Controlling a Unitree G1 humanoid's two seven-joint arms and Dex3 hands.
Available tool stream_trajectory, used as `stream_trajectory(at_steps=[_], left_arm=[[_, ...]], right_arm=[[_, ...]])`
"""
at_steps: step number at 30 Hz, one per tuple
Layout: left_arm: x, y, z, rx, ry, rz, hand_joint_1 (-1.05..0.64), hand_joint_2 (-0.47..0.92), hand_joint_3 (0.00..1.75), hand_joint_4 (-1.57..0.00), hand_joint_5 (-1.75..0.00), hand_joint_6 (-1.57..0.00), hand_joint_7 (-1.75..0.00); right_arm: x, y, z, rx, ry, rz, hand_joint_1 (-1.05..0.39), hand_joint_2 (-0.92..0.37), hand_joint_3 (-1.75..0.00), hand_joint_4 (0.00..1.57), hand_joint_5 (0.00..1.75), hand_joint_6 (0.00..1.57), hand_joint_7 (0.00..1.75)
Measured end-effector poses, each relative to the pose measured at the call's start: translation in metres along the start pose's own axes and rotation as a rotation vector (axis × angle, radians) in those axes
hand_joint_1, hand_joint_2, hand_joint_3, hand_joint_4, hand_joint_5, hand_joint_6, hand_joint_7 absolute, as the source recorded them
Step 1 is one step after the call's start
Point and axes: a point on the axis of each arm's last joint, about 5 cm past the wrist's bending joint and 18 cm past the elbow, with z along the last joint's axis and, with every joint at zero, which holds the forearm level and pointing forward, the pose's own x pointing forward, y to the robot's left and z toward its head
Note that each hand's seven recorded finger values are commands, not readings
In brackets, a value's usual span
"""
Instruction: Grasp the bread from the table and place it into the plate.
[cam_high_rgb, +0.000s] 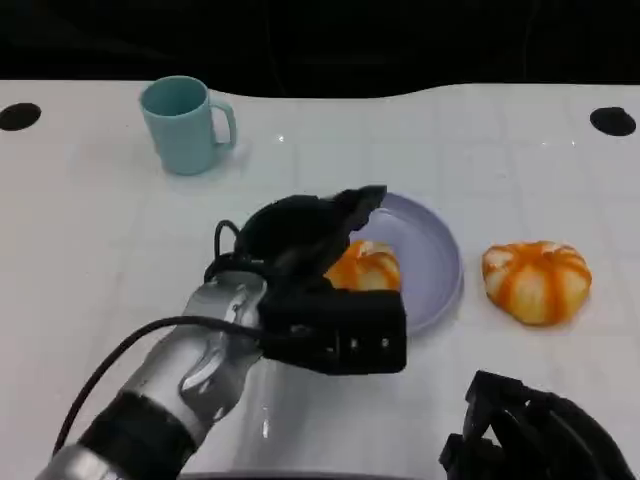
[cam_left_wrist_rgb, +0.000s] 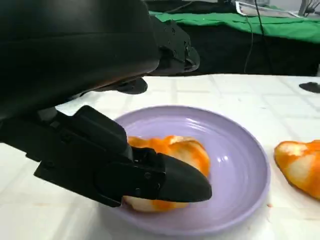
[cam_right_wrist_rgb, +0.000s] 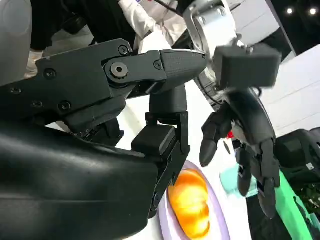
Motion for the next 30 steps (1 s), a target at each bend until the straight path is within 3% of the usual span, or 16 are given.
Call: stream_trajectory(at_steps=[4, 6, 9, 10, 12, 14, 15, 17, 24, 30], left_arm=[[-0.014, -0.004, -0.007, -0.137, -0.052, 0.088, -0.59, 0.92, 0.12, -0.68, -0.49, -0.52, -0.14], [-0.021, -0.006, -0.011, -0.216, -0.074, 0.157, -0.56, 0.92, 0.14, -0.64, -0.86, -0.62, -0.16], [-0.035, -0.006, -0.017, -0.408, -0.08, 0.228, -0.49, 0.92, 0.19, -0.59, -1.26, -0.69, -0.3], [-0.04, -0.006, -0.018, -0.489, -0.082, 0.237, -0.47, 0.92, 0.2, -0.58, -1.34, -0.66, -0.45], [-0.05, -0.006, -0.02, -0.661, -0.106, 0.238, -0.49, 0.92, 0.22, -0.57, -1.54, -0.53, -0.99], [-0.06, -0.008, -0.022, -0.796, -0.131, 0.231, -0.51, 0.92, 0.23, -0.53, -1.69, -0.45, -1.35], [-0.064, -0.01, -0.023, -0.858, -0.138, 0.232, -0.54, 0.92, 0.25, -0.55, -1.72, -0.41, -1.55], [-0.074, -0.014, -0.022, -0.955, -0.141, 0.233, -0.56, 0.92, 0.28, -0.59, -1.74, -0.39, -1.67], [-0.105, -0.028, -0.024, -1.266, -0.13, 0.177, -0.58, 0.92, 0.29, -0.59, -1.75, -0.41, -1.71], [-0.126, -0.038, -0.029, -1.467, -0.142, 0.102, -0.55, 0.92, 0.27, -0.69, -1.75, -0.46, -1.74]], right_arm=[[0.0, 0.0001, 0.0, 0.0, 0.0, 0.001, -0.69, -0.92, -0.23, 0.86, 1.59, 0.77, 1.32], [0.0, 0.0001, 0.0, 0.0, 0.0, 0.0, -0.69, -0.92, -0.23, 0.86, 1.59, 0.77, 1.32], [-0.001, 0.0005, 0.0, 0.0, 0.001, 0.0, -0.7, -0.92, -0.23, 0.86, 1.59, 0.78, 1.32], [-0.001, 0.0007, 0.0, -0.001, 0.001, 0.001, -0.7, -0.92, -0.23, 0.86, 1.59, 0.78, 1.32], [-0.002, 0.0012, 0.0, -0.003, 0.0, 0.002, -0.7, -0.92, -0.23, 0.86, 1.58, 0.78, 1.32], [-0.001, 0.0017, 0.001, -0.006, -0.001, 0.005, -0.7, -0.92, -0.23, 0.87, 1.58, 0.79, 1.32], [-0.001, 0.002, 0.001, -0.007, -0.002, 0.007, -0.7, -0.92, -0.23, 0.87, 1.58, 0.79, 1.33], [-0.001, 0.0022, 0.001, -0.009, -0.002, 0.007, -0.7, -0.92, -0.23, 0.88, 1.59, 0.79, 1.34], [-0.001, 0.0038, 0.003, -0.016, -0.007, -0.005, -0.7, -0.92, -0.24, 0.88, 1.6, 0.79, 1.36], [0.0, 0.0056, 0.004, -0.022, -0.008, -0.002, -0.71, -0.92, -0.25, 0.87, 1.6, 0.77, 1.37]])
